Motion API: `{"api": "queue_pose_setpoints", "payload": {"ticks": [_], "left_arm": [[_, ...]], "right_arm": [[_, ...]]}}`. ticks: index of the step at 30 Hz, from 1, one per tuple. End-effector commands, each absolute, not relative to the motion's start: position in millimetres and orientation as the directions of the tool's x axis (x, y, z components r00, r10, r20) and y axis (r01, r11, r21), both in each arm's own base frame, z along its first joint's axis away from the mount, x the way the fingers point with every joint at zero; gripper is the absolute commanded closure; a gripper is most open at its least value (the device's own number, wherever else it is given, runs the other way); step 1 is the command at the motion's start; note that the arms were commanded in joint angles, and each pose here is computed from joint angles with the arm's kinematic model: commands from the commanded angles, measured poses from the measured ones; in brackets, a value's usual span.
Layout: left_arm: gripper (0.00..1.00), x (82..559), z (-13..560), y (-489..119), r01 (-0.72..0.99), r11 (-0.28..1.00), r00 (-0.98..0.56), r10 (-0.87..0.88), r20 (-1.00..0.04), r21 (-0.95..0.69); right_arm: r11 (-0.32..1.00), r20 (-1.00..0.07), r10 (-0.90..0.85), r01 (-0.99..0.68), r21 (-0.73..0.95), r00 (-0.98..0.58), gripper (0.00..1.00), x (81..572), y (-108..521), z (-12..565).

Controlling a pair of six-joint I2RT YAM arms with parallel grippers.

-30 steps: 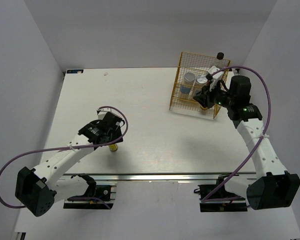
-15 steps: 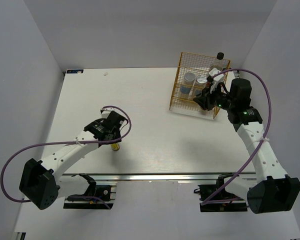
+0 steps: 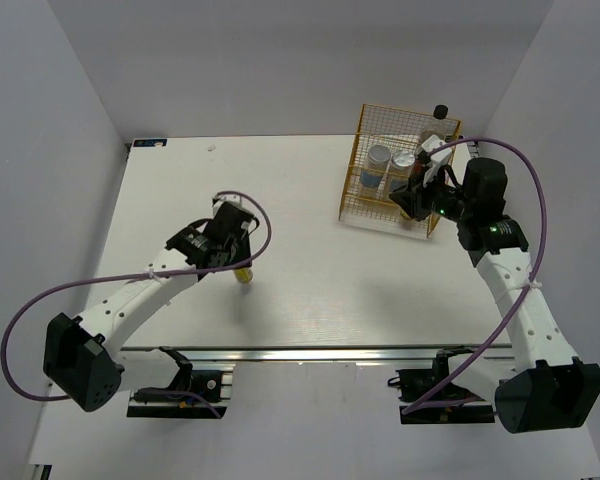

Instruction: Organize the condiment bottles

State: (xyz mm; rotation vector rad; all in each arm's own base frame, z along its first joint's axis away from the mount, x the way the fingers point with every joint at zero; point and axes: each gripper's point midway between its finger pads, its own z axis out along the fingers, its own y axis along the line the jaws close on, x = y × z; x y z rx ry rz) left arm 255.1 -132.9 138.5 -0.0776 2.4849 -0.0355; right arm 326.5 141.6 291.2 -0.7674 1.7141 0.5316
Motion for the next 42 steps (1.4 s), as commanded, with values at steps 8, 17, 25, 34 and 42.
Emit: {"api": "queue_pose_setpoints", "payload": {"ticks": [8, 17, 25, 34, 42], "left_arm": [[1.00, 334, 266, -243, 0.288, 0.921, -0.625, -0.026, -0.780, -0.262], [1.00, 401, 336, -334, 0.443, 0.848, -0.514, -0.027, -0.857, -0.292], [1.00, 437, 352, -394, 0.503, 0.805, -0.429, -0.082, -0.900, -0.313], [1.00, 441, 348, -435, 0.547, 0.769, -0.381, -0.123, -0.916, -0.331], [1.00, 456, 316, -450, 0.525, 0.800, -0.367, -0.093, -0.926, -0.289]], "right_arm": [[0.786, -0.986, -0.150, -0.613, -0.075, -0.072, 1.00, 328, 126, 344], [0.859, -0.986, -0.153, -0.504, -0.097, -0.071, 1.00, 332, 105, 348], [0.872, -0.984, -0.161, -0.479, -0.103, -0.082, 1.00, 330, 98, 343], [0.873, -0.980, -0.162, -0.478, -0.090, -0.111, 1.00, 329, 96, 328], [0.873, -0.978, -0.164, -0.480, -0.084, -0.128, 1.00, 327, 96, 316]]}}
